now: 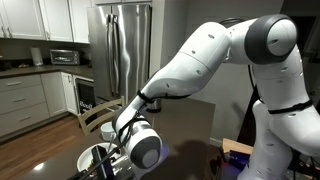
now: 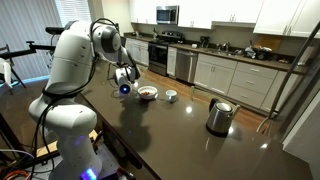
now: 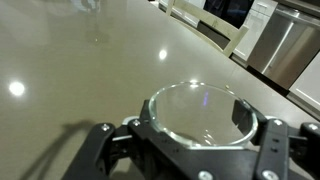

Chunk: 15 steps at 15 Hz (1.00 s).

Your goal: Pick up the small glass cup and pour its contents in the white bowl. Put the small glass cup back on the table.

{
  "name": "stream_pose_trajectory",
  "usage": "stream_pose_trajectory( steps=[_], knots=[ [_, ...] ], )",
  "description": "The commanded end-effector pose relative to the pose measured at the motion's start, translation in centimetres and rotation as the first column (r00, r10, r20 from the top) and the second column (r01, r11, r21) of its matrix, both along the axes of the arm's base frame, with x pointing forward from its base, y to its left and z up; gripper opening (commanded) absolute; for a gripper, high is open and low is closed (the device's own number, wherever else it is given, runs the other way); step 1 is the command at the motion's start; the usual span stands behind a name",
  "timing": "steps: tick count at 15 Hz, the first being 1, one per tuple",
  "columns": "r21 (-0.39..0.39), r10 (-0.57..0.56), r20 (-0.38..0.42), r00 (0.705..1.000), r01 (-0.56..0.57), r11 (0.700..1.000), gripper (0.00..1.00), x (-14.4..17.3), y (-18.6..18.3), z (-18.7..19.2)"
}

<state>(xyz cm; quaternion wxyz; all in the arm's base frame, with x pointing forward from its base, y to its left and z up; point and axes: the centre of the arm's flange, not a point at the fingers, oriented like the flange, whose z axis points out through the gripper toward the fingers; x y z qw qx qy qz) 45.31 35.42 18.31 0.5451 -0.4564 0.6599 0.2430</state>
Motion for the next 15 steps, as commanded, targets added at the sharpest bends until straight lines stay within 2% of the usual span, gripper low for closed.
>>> stream_pose_trajectory(
  steps=[1, 15],
  knots=[
    [0.001, -0.002, -0.014, 1.000, 0.002, 1.000, 0.57, -0.4, 0.8, -0.3],
    [-0.050, -0.005, -0.071, 0.997, 0.001, 0.999, 0.57, -0.4, 0.5, -1.8]
  ],
)
